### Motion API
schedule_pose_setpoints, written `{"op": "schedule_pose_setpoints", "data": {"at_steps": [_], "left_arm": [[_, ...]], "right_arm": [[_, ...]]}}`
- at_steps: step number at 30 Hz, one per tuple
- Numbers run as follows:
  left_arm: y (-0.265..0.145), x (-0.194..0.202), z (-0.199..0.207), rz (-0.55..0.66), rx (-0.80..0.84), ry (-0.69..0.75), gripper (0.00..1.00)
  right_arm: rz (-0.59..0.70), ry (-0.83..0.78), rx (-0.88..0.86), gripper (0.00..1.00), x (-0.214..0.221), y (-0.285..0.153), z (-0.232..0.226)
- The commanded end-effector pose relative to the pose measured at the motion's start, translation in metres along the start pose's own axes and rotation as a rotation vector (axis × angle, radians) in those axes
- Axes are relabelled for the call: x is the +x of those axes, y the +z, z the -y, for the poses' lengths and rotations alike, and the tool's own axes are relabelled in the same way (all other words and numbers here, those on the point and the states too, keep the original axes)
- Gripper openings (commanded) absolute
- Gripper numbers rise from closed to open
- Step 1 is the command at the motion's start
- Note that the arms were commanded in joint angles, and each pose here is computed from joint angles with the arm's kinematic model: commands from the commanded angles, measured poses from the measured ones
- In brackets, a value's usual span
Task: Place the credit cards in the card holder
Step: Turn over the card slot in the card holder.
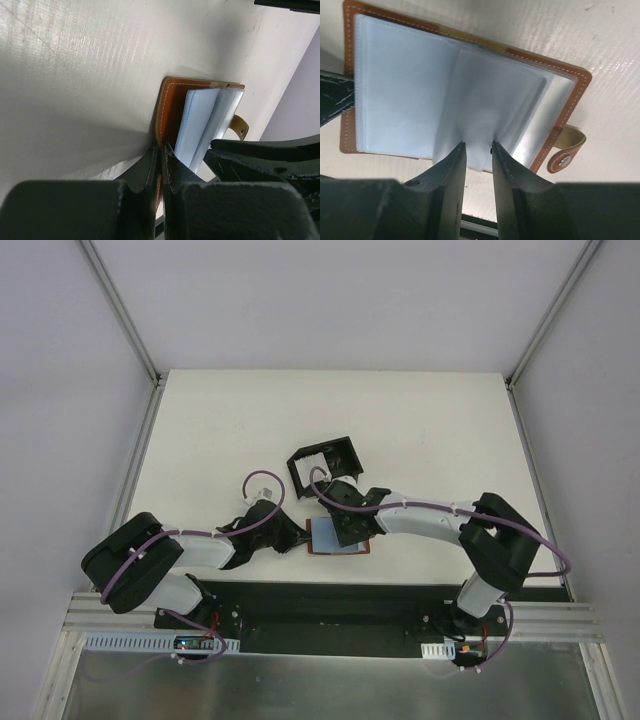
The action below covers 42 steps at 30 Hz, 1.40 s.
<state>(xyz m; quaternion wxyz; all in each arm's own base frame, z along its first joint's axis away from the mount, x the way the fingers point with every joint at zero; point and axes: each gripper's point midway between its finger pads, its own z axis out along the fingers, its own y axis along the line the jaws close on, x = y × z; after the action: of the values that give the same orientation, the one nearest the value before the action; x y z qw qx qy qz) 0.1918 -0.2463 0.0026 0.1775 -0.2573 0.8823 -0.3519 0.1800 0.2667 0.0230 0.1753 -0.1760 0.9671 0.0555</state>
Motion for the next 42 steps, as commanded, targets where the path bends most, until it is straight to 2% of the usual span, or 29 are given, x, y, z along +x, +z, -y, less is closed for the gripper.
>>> {"op": "schedule_pose_setpoints", "data": {"at_steps": [1, 9, 13, 18, 26, 38, 42], "left_arm": [[-0.014, 0.019, -0.101, -0.07, -0.347, 0.045, 0.0], [-0.015, 0.018, -0.1, -0.062, -0.335, 0.039, 0.0], [-0.015, 0.019, -0.1, -0.065, -0.337, 0.035, 0.0], [-0.013, 0.023, -0.103, -0.079, -0.341, 0.018, 0.0], [-0.014, 0.024, -0.111, -0.085, -0.346, -0.022, 0.0], [-0.013, 0.025, -0.113, -0.091, -0.349, -0.036, 0.0], [-0.014, 0.024, -0.112, -0.086, -0.344, -0.031, 0.0]], "right_arm": [[0.014, -0.017, -0.034, 0.31, -0.01, -0.003, -0.014], [-0.021, 0.046, -0.175, 0.36, -0.011, 0.015, -0.033], [0.004, 0.148, -0.397, 0.39, -0.016, 0.017, -0.049], [0.059, 0.206, -0.573, 0.4, -0.034, 0.007, -0.065], [0.094, 0.184, -0.78, 0.41, -0.045, -0.028, -0.093], [0.161, 0.072, -0.886, 0.45, -0.049, -0.083, -0.099], [0.2, 0.1, -0.74, 0.45, -0.054, -0.078, -0.076]]}}
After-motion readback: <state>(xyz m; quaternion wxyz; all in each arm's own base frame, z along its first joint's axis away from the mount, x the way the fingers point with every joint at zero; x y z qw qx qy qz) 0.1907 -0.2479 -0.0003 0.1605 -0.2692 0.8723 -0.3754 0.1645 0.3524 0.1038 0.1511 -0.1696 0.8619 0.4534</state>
